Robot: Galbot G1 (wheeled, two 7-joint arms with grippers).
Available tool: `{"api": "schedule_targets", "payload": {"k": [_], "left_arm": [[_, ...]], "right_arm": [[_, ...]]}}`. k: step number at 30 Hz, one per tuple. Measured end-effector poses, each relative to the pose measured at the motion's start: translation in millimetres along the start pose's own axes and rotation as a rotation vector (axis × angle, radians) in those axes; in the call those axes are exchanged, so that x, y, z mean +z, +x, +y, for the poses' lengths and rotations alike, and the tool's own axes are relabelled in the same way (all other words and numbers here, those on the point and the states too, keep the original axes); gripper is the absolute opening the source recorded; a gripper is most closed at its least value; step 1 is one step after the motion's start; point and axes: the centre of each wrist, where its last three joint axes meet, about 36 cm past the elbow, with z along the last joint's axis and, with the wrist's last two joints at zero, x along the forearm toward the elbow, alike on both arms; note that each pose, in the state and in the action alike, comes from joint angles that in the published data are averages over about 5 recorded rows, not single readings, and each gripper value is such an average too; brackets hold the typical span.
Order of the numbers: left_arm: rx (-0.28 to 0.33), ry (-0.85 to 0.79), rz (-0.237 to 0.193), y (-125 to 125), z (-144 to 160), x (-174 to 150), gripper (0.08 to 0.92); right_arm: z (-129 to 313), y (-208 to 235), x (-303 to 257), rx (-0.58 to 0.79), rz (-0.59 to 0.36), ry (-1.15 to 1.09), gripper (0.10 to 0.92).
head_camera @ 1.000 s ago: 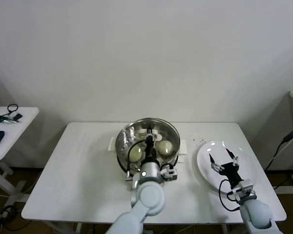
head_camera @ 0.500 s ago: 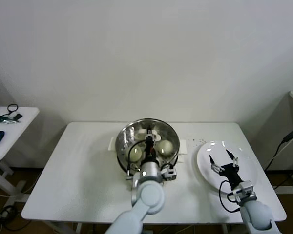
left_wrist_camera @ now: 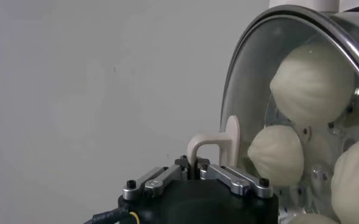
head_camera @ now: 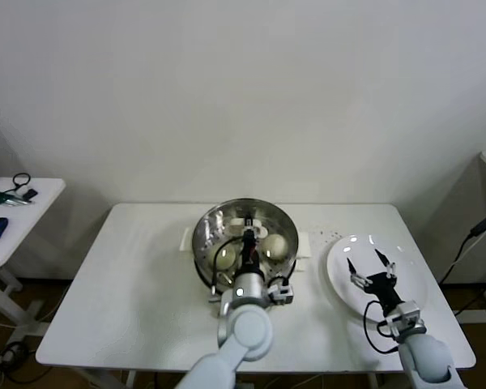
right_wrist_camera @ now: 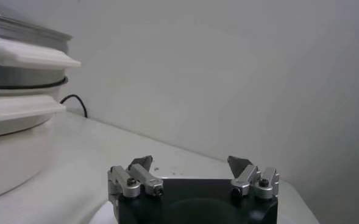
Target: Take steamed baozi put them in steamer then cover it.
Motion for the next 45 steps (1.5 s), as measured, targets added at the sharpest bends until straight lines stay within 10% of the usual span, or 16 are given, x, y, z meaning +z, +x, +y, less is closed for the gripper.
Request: {"api": "schedule_targets", "payload": {"k": [9, 32, 45], "left_arm": [[0.014, 0.009, 0.001, -2, 2, 3, 0.186], [0.029, 0.144, -0.029, 34, 44, 52, 0.809], [0.027, 0.325, 0.007, 60, 64, 112, 0.823]], "right_arm": [[0, 1, 1, -0.007, 0.002, -0.002, 0.823], [-1, 3, -2, -0.008, 0.044, -0.043, 0.823], [-4, 4, -4, -0.008, 0.043, -0.036, 0.823]]}}
